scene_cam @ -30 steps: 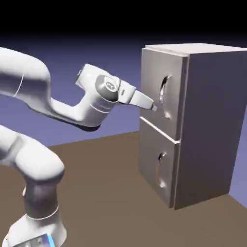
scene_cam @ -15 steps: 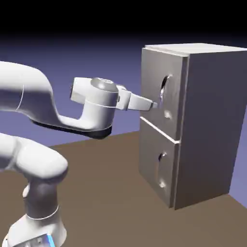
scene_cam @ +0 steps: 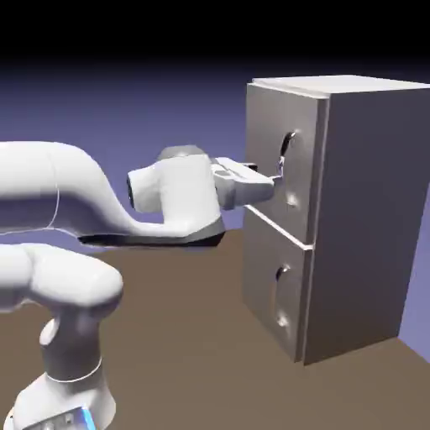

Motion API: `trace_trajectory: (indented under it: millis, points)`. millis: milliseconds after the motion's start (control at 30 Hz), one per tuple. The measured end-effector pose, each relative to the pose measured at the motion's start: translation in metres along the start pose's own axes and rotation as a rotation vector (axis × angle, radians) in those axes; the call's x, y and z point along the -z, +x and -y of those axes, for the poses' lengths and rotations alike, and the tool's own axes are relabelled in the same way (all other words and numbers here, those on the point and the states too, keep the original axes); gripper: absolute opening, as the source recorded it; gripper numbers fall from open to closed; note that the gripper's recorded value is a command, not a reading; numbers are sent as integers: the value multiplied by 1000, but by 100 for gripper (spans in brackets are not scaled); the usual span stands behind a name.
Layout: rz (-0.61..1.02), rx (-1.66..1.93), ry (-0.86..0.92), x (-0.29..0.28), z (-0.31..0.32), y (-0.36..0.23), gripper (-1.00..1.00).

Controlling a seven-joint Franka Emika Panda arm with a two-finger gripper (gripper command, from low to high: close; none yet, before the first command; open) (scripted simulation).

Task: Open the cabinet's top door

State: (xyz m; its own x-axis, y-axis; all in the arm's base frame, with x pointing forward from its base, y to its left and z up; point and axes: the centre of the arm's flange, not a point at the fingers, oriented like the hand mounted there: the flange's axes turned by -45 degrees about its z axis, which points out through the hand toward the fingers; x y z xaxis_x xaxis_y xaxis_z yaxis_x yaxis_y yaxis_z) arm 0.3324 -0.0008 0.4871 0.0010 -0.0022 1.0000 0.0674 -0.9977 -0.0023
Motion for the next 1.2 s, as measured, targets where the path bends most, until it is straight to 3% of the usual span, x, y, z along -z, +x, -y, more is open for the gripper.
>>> trace_trajectory:
  millis: [100, 133, 1200]
  points:
    - [0, 1, 0, -33, 0, 0, 100]
    - [-1, 3, -1, -39, 1, 0, -100]
    - [-2, 2, -533, 62, 108, -1, -100]
